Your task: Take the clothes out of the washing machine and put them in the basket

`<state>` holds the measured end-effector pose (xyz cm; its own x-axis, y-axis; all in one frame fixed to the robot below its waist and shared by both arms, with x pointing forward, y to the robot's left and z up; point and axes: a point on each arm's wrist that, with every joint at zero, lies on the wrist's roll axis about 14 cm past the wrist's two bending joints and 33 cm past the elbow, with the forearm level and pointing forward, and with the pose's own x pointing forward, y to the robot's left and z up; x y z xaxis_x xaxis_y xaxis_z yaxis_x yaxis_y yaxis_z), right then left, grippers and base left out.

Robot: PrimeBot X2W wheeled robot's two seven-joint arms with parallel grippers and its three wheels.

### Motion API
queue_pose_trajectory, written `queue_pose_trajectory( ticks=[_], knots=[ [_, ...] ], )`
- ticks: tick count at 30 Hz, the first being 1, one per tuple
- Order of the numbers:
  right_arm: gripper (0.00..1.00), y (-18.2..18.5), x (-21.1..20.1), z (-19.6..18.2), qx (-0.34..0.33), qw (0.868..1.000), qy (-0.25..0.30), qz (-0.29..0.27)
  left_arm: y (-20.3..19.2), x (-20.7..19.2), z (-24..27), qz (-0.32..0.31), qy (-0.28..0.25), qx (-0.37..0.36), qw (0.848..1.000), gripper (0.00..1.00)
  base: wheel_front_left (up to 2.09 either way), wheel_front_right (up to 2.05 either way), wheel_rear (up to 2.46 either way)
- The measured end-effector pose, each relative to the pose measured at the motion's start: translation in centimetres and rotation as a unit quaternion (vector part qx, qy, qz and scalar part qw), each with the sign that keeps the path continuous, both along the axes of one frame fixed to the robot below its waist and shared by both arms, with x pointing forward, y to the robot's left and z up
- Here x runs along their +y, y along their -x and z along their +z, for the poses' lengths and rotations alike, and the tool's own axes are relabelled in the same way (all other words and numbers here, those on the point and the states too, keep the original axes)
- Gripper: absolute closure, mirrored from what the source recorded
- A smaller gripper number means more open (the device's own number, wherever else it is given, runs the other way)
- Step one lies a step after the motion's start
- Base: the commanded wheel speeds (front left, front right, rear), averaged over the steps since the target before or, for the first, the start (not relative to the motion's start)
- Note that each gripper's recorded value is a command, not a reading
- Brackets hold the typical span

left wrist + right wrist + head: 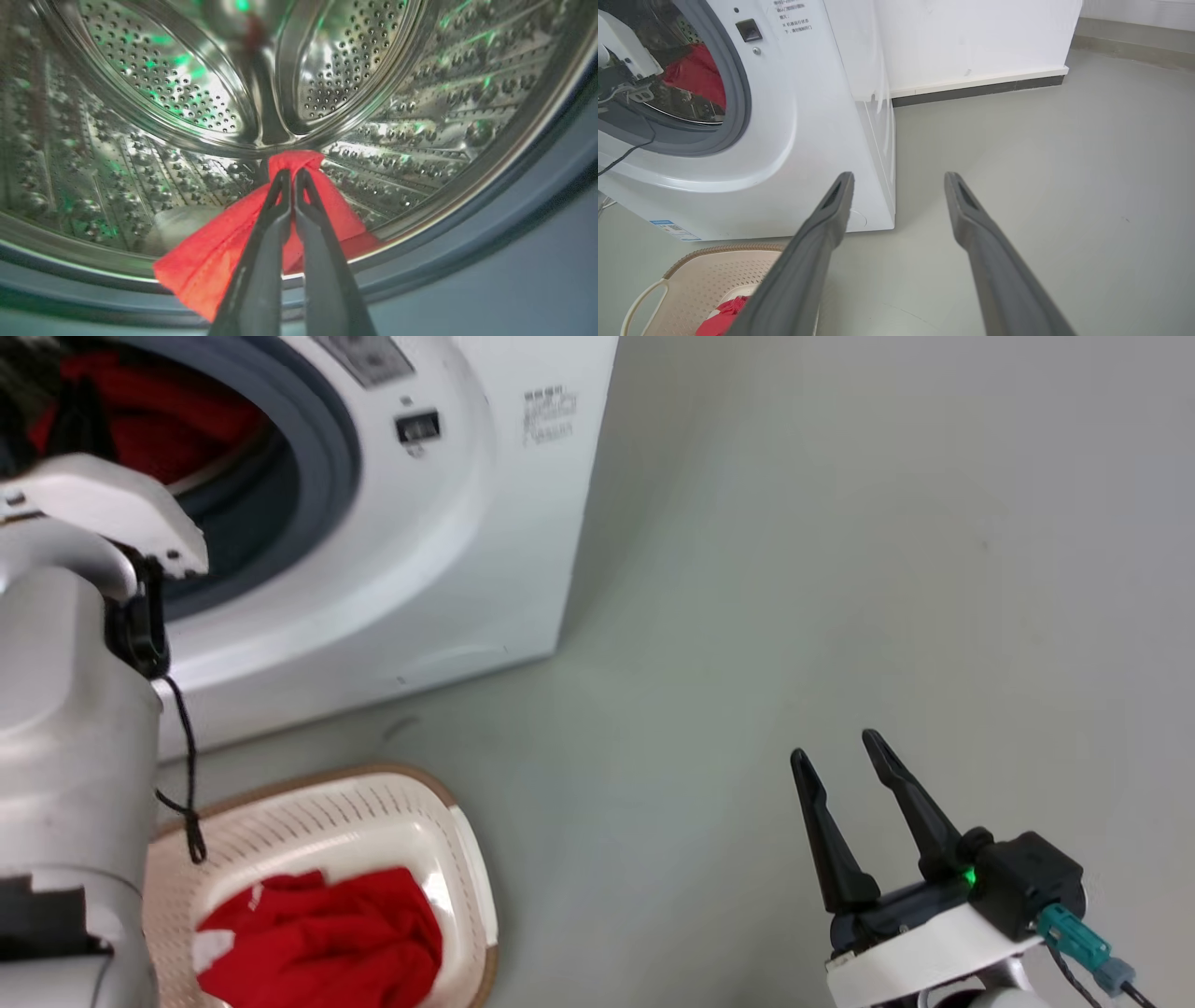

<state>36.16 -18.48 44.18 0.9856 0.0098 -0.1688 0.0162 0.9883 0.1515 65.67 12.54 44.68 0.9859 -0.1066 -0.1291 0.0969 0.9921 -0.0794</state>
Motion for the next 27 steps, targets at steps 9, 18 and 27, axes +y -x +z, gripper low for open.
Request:
queue_pose_trajectory(
  ticks=[9,18,27],
  knots=[
    [0.00,2.9,0.2,4.1,-0.045,0.999,0.004,0.001,5.8,0.9,8.5,-0.008,0.001,-0.087,0.996,1.00,0.00,0.00,0.00],
    [0.00,5.3,1.6,7.1,-0.084,0.996,-0.001,0.024,11.8,1.6,16.7,-0.015,0.002,-0.189,0.982,1.00,0.00,0.00,0.00],
    [0.00,6.2,2.7,9.1,-0.115,0.992,-0.003,0.046,16.9,1.9,24.4,-0.022,0.005,-0.301,0.953,1.00,0.00,0.00,0.00]
  ],
)
